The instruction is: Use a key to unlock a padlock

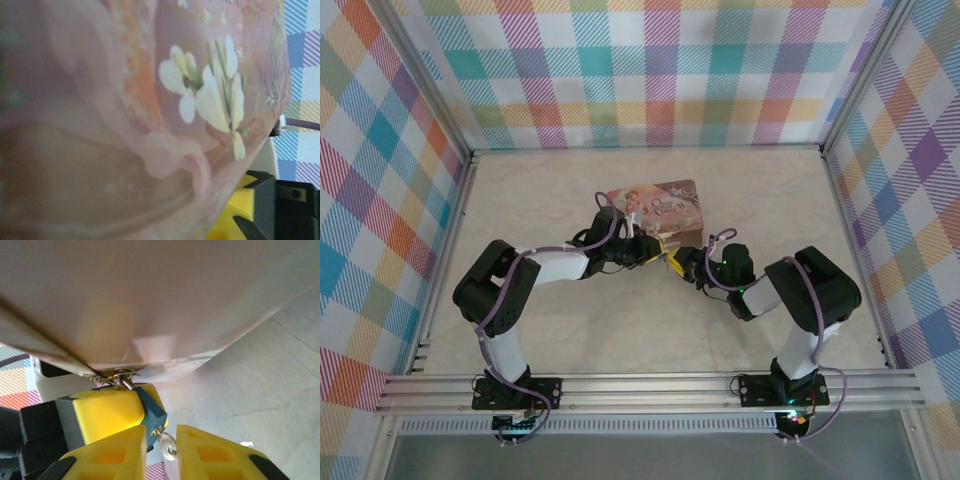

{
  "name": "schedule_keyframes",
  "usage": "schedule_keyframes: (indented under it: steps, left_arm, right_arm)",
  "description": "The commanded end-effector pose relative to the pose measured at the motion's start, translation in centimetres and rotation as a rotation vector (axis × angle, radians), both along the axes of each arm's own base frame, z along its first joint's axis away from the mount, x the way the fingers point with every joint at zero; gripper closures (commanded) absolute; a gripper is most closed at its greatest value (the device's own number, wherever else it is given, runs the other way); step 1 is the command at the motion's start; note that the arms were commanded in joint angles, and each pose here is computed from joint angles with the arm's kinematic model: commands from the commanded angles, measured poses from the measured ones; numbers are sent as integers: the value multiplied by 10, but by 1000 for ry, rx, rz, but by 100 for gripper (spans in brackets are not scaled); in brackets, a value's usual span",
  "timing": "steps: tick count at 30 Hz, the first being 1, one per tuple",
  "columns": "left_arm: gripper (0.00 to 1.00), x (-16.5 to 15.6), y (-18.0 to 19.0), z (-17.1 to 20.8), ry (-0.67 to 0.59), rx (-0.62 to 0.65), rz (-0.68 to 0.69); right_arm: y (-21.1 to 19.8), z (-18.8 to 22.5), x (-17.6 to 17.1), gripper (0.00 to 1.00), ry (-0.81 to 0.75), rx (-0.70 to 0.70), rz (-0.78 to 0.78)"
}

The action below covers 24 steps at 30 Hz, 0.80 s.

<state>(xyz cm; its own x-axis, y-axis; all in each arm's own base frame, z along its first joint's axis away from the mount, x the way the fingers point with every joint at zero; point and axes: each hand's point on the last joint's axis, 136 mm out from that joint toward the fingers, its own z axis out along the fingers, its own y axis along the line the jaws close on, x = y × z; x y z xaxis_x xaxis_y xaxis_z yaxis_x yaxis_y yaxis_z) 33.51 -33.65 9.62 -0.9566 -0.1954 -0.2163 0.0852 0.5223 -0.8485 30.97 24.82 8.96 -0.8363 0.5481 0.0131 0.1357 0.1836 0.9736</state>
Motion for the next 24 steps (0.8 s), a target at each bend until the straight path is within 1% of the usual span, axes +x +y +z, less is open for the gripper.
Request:
schedule_keyframes:
  steps: [1, 7, 12, 15, 18, 24]
  left_arm:
    - [92, -5, -9, 17, -2, -28, -58]
    - [92, -5, -8, 20, -10, -16, -52]
    - [92, -6, -9, 24, -9, -8, -50]
    - [92, -6, -10, 26, -7, -1, -52]
    - [92, -6, -11, 32, -13, 10, -52]
    - [92, -9, -4, 38, -23, 59, -50]
  right_arm:
    - [-8, -4, -12, 76, -41, -117, 34]
    - [-24, -5, -32, 72, -65, -324, 91]
    - [-42, 10, -41, 71, -150, -515, 115]
    - [-46, 18, -44, 70, -206, -607, 148]
    - [-45, 21, -46, 70, -245, -670, 187]
    - [-43, 25, -44, 68, -296, -714, 204]
